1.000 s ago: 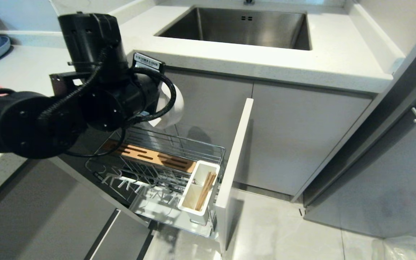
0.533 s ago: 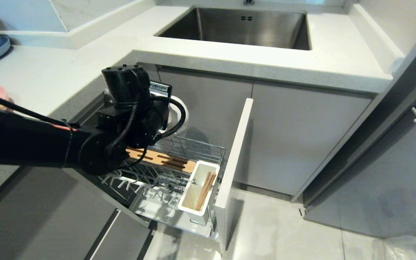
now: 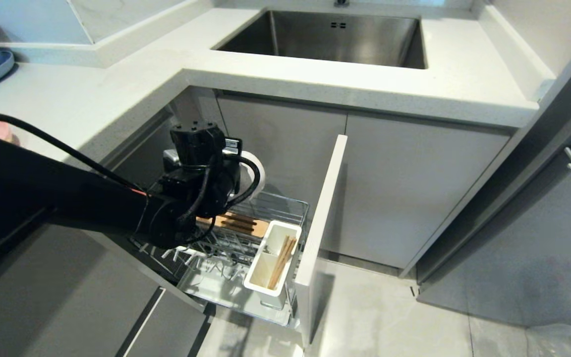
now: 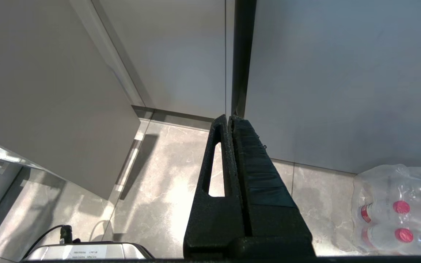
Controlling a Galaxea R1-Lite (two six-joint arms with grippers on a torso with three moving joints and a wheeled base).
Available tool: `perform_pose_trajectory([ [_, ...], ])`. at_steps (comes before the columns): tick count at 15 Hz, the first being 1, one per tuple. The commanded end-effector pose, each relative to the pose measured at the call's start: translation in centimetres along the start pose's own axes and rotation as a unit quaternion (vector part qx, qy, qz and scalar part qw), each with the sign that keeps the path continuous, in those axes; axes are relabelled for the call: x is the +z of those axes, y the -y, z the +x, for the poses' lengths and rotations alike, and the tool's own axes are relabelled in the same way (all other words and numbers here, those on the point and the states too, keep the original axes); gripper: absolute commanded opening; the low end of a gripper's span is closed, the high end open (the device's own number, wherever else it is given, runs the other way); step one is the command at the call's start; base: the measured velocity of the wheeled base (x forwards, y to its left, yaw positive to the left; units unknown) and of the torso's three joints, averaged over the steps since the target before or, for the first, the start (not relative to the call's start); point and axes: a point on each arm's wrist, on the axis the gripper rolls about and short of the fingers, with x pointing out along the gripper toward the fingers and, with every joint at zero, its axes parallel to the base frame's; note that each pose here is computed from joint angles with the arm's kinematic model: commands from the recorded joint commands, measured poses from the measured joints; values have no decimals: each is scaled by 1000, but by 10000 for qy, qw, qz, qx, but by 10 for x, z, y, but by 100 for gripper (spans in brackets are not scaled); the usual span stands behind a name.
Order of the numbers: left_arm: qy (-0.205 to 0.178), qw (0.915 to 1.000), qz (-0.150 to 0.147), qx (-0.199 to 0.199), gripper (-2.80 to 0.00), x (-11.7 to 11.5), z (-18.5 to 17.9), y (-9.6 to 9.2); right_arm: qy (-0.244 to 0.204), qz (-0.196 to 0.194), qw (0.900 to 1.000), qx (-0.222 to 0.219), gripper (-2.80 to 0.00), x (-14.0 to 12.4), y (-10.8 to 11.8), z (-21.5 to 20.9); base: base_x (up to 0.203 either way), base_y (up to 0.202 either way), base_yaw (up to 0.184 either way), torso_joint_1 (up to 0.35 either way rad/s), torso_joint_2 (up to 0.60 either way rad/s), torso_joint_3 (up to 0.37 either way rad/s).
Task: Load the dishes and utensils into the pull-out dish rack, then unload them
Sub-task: Pick up the bowl and place it in the cupboard
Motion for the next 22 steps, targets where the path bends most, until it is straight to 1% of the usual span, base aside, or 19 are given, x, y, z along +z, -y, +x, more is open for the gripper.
perform_pose_trajectory([
  [1, 55, 9999, -99, 16, -280, -3, 8, -11, -11, 2, 10000, 0, -280, 0, 0, 0, 0, 0, 0, 0, 0, 0],
  [3, 96, 9995, -244, -181, -280, -5, 11, -14, -11, 2, 10000, 0, -280, 0, 0, 0, 0, 0, 0, 0, 0, 0],
  [5, 94, 9994, -269, -211, -280, -9, 16, -22, -11, 2, 10000, 0, -280, 0, 0, 0, 0, 0, 0, 0, 0, 0],
  [7, 86, 9995, -251, -164, -280, -13, 19, -29, -11, 2, 10000, 0, -280, 0, 0, 0, 0, 0, 0, 0, 0, 0],
  [9, 85, 9993, -347, -52, -280, -15, 24, -40, -11, 2, 10000, 0, -280, 0, 0, 0, 0, 0, 0, 0, 0, 0],
  [11, 56, 9993, -376, -7, -280, -16, 26, -45, -11, 2, 10000, 0, -280, 0, 0, 0, 0, 0, 0, 0, 0, 0],
  [15, 24, 9988, -479, -10, -280, -14, 30, -49, -11, 2, 10000, 0, -280, 0, 0, 0, 0, 0, 0, 0, 0, 0],
  [17, 27, 9983, -564, -143, -280, -13, 32, -50, -11, 2, 10000, 0, -280, 0, 0, 0, 0, 0, 0, 0, 0, 0],
  [22, 11, 9984, -563, -111, -280, -14, 33, -55, -11, 2, 10000, 0, -280, 0, 0, 0, 0, 0, 0, 0, 0, 0],
])
